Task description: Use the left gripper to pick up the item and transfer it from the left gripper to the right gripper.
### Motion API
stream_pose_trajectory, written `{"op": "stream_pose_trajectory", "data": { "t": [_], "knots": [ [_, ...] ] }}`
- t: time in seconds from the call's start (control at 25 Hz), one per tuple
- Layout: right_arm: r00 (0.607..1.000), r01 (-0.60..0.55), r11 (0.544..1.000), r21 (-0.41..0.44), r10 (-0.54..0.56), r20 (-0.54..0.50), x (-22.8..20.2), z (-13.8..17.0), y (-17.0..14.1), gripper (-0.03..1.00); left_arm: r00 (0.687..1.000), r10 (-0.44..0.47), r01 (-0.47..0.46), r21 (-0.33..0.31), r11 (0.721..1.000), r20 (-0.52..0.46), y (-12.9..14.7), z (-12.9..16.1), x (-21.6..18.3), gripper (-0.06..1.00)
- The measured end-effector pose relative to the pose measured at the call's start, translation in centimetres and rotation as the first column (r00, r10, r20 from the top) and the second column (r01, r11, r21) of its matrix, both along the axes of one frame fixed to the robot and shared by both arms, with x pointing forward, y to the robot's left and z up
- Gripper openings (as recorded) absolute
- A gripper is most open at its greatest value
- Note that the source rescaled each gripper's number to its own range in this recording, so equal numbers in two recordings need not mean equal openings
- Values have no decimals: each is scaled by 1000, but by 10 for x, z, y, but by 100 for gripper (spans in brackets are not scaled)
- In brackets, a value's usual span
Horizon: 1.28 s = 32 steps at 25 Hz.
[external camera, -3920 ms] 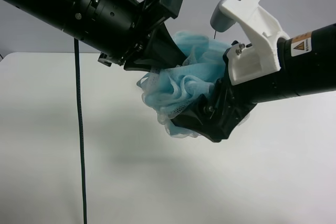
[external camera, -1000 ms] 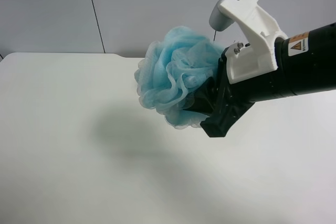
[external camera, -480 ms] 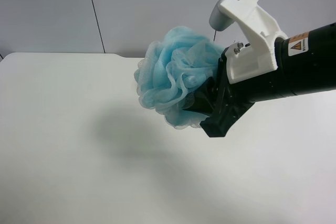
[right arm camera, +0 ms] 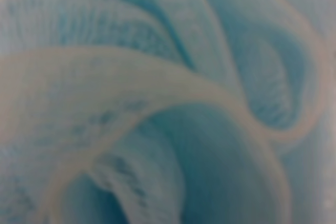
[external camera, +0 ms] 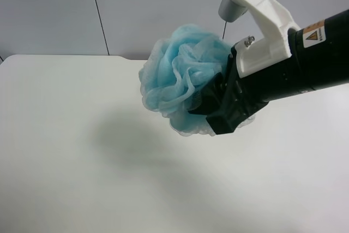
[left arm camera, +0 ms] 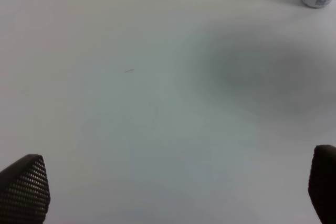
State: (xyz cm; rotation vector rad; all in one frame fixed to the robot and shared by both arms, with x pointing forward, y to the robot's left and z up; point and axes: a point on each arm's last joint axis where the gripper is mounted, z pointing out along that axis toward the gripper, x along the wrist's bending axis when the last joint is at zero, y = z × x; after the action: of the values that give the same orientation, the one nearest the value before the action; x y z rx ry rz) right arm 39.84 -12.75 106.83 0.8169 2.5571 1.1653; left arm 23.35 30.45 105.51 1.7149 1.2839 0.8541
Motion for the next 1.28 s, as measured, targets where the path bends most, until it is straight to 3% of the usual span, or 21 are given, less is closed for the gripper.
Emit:
{"op": "stream_pose_trajectory", "data": {
  "t": [0.28, 0.52, 0.72, 0.96, 1.28],
  "knots": [
    [980, 149, 969, -196, -171, -103, 1, -1, -17, 3, 999, 41, -41, 0, 999, 0, 0, 0, 0, 100],
    [938, 260, 916, -305, -315, -148, 9, -9, -36, 2, 974, 226, -226, 0, 974, 0, -1, 0, -1, 100],
    [877, 366, 870, -331, -441, -188, 31, -13, -72, 2, 948, 317, -317, 0, 948, 0, -2, 0, -1, 100],
    [798, 476, 825, -305, -551, -244, 55, -18, -121, 2, 946, 325, -325, -1, 946, 0, -2, 0, -1, 100],
    [754, 426, 843, -329, -531, -385, 88, -65, -122, 1, 946, 325, -325, -1, 946, 0, -2, 0, -1, 100]
  ]
}}
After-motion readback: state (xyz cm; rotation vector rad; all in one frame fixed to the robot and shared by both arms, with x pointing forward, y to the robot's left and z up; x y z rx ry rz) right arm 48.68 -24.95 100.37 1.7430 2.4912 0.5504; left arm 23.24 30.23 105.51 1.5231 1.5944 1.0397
